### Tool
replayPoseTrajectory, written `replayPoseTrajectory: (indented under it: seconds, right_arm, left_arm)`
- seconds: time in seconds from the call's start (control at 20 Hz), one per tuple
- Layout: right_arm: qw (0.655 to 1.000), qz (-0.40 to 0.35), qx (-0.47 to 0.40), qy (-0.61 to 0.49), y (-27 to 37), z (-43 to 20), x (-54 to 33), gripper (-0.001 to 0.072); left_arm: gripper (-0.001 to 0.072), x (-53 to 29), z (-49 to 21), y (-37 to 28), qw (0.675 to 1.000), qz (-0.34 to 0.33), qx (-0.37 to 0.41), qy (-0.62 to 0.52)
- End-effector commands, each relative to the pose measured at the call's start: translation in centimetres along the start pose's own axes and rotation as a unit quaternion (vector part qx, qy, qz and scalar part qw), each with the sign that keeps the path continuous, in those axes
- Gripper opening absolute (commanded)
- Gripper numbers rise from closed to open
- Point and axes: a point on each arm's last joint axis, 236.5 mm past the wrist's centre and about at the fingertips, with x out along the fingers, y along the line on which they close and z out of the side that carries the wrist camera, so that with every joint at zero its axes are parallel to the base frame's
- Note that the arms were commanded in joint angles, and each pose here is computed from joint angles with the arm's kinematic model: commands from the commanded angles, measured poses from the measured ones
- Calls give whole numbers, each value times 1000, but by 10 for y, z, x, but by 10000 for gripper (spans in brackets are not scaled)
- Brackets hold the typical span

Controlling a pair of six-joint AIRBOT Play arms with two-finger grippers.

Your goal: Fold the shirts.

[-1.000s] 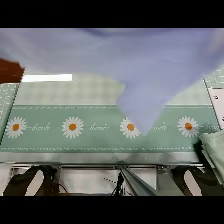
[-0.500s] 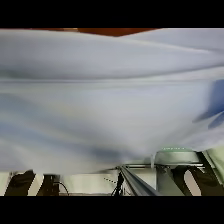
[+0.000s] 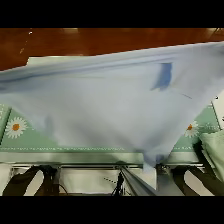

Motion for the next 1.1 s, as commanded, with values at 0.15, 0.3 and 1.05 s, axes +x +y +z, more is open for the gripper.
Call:
replayPoseTrajectory:
  seconds: [0.15, 0.3, 1.05]
  right_arm:
    - [993, 47, 61, 87, -30, 5, 179, 32]
    - [988, 47, 78, 124, -41, -13, 236, 33]
    - [989, 45, 96, 103, -28, -40, 398, 33]
  left_arm:
    - [21, 162, 21, 48, 995, -25, -48, 89]
    - [21, 230, 34, 48, 992, -64, -58, 91]
    - [21, 400, 59, 94, 991, -31, -127, -3]
